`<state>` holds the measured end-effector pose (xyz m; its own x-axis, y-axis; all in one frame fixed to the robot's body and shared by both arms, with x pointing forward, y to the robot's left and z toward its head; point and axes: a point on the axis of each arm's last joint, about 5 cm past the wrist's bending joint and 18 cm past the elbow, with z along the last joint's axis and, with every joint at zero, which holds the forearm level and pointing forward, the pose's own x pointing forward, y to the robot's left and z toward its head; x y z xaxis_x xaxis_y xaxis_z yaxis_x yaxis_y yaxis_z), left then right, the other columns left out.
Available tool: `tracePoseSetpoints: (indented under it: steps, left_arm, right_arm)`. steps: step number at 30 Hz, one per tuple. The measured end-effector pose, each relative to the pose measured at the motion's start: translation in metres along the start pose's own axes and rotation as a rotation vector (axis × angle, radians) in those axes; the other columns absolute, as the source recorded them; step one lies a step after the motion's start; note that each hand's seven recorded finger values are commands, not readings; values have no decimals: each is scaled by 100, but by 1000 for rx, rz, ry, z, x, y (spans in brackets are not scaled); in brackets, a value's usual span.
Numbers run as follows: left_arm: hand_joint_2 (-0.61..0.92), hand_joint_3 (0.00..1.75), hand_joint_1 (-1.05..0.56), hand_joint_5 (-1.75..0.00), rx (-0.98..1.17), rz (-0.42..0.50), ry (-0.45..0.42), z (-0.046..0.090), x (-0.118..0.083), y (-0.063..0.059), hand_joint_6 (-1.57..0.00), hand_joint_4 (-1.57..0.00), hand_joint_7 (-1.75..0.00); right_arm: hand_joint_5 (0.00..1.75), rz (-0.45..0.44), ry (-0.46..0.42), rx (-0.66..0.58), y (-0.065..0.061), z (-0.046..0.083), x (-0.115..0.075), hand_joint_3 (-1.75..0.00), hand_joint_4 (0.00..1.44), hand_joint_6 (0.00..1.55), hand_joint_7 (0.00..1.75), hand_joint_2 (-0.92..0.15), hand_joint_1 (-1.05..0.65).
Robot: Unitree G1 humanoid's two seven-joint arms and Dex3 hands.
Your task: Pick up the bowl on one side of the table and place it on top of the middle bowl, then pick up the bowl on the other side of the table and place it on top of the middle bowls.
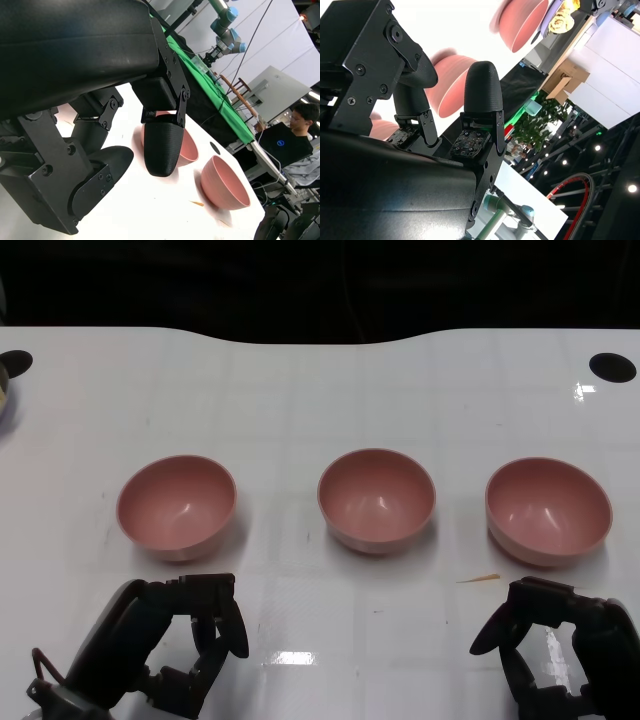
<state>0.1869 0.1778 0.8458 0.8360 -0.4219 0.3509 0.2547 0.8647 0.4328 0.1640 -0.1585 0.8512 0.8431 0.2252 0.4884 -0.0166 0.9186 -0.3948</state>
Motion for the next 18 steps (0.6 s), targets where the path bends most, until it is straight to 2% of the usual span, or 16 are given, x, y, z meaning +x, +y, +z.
tracePoseSetpoints:
  steps: [5, 8, 10, 11, 13, 16, 18]
  left_arm:
    - [22, 152, 0, -143, -2, 8, 0, 0, 0, 1, -91, -90, -122]
    - [26, 137, -1, -129, -9, 21, 3, -2, 0, 1, -87, -82, -96]
    - [32, 123, -2, -127, -25, 49, 7, -2, 0, 1, -84, -77, -85]
    - [40, 107, -5, -126, -33, 63, 13, -2, 0, 1, -81, -74, -79]
    - [68, 52, -12, -119, -39, 73, 25, -3, 0, 1, -76, -66, -58]
    - [75, 33, -18, -97, -32, 109, 60, -1, 4, 6, -72, -61, -38]
    - [80, 21, -21, -86, -5, 100, 71, 1, 7, 9, -71, -59, -24]
  right_arm:
    - [148, 5, -1, -4, 0, 0, 0, -161, 91, 94, 115, -8, 18]
    - [149, 4, -1, -4, 0, 0, 0, -161, 91, 95, 115, -9, 18]
    - [149, 4, 0, -4, 0, 0, 0, -161, 90, 95, 115, -9, 18]
    - [149, 4, 0, -4, 0, 0, 0, -161, 90, 94, 115, -9, 18]
    - [149, 4, 0, -3, 0, 0, 0, -162, 90, 95, 115, -8, 19]
    - [149, 3, -4, -2, 1, 0, 2, -163, 91, 95, 115, -8, 19]
    - [149, 3, -6, -1, 1, 0, 2, -162, 91, 95, 116, -9, 19]
